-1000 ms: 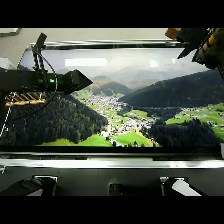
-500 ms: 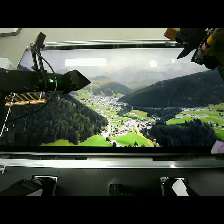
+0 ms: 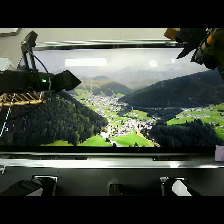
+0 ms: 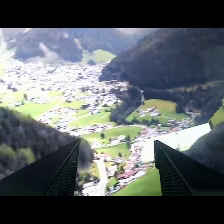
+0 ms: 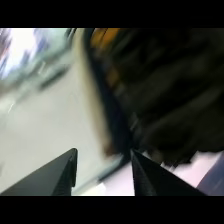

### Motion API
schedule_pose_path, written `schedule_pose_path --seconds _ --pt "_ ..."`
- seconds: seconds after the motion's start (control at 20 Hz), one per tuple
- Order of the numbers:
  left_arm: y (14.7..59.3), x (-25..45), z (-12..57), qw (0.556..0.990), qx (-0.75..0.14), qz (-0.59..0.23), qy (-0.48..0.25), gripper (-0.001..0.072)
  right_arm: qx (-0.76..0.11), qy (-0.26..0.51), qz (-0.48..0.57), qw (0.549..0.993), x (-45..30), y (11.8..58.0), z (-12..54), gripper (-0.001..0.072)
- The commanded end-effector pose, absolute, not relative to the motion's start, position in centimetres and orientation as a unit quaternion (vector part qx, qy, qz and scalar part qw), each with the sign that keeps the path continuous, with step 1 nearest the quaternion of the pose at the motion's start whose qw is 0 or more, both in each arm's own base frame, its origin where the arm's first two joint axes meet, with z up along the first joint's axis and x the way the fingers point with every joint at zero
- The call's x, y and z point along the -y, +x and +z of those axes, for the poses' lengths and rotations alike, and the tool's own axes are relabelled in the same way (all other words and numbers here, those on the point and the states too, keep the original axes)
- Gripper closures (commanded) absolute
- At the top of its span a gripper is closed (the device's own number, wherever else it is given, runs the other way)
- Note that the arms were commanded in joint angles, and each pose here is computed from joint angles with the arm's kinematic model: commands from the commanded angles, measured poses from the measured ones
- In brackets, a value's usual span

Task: Fold the clothes and pants, and hang the long-sleeved shirts on hangers.

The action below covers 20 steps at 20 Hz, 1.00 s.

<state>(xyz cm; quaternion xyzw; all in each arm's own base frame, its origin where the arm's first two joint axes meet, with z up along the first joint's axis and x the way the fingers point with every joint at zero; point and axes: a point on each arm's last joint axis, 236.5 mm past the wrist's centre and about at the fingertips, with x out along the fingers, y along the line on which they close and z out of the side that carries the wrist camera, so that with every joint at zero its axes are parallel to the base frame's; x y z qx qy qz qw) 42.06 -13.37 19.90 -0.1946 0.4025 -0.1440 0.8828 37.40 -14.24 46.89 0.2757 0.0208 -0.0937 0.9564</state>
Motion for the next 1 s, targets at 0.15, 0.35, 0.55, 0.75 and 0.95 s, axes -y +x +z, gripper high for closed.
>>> schedule_pose_path --seconds 0.15,0.35,0.55,0.75,0.95 --pt "38.7 8.7 14.0 0.855 -0.502 -0.098 -0.088 0.0471 -0.493 0.021 0.188 0.849 -8.7 41.4 22.3 0.0663" --pt "36.7 7.8 8.6 0.823 -0.557 -0.086 -0.067 0.0675 -0.559 -0.108 0.198 0.798 -13.1 41.7 14.9 0.0664" --pt "35.6 5.9 7.0 0.811 -0.582 -0.058 -0.037 0.0674 -0.580 -0.098 0.199 0.784 -13.7 42.6 12.0 0.0664" --pt "35.1 5.9 6.8 0.804 -0.591 -0.059 -0.035 0.0674 -0.591 -0.069 0.178 0.783 -13.7 42.5 11.8 0.0664" --pt "35.1 5.9 6.8 0.804 -0.591 -0.059 -0.035 0.0673 -0.591 -0.069 0.179 0.783 -13.7 42.5 11.8 0.0664"
